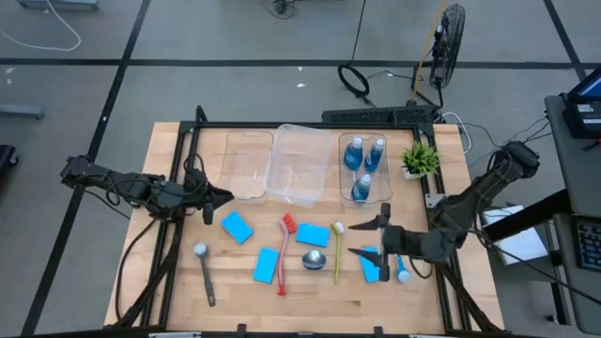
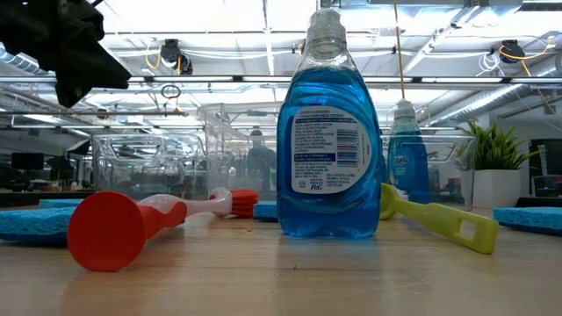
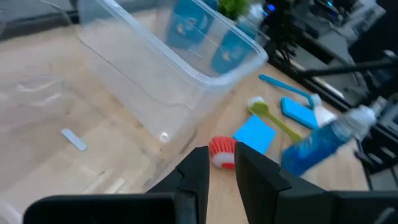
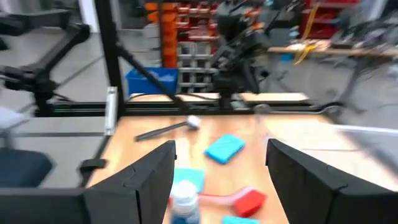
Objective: Pick & Place Kitchen Sink Supplies
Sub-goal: Put the dishwashing liquid into the right transparent bin
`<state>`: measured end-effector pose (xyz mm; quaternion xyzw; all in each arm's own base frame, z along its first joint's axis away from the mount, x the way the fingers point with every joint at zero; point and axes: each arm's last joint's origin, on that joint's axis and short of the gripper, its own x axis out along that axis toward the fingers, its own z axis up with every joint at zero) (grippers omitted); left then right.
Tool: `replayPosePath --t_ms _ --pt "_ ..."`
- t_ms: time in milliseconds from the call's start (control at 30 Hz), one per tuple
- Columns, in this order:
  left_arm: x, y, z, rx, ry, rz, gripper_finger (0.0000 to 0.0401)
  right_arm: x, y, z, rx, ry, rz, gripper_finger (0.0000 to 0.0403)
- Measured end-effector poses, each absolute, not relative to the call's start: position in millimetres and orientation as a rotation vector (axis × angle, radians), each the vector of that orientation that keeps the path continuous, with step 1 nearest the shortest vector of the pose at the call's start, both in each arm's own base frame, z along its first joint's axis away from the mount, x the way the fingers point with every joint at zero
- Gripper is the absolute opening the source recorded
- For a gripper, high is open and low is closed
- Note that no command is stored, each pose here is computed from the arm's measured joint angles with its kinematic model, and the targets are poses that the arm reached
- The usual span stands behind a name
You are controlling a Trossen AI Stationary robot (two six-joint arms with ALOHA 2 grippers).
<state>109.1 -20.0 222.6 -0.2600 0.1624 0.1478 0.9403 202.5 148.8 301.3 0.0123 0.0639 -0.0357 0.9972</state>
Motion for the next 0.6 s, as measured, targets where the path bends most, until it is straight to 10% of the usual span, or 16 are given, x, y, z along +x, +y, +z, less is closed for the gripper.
replayPosePath --t_ms 600 --pt "109 -21 223 -0.515 0.345 0.272 0.0077 228 129 282 0.103 0.304 0.157 0.0238"
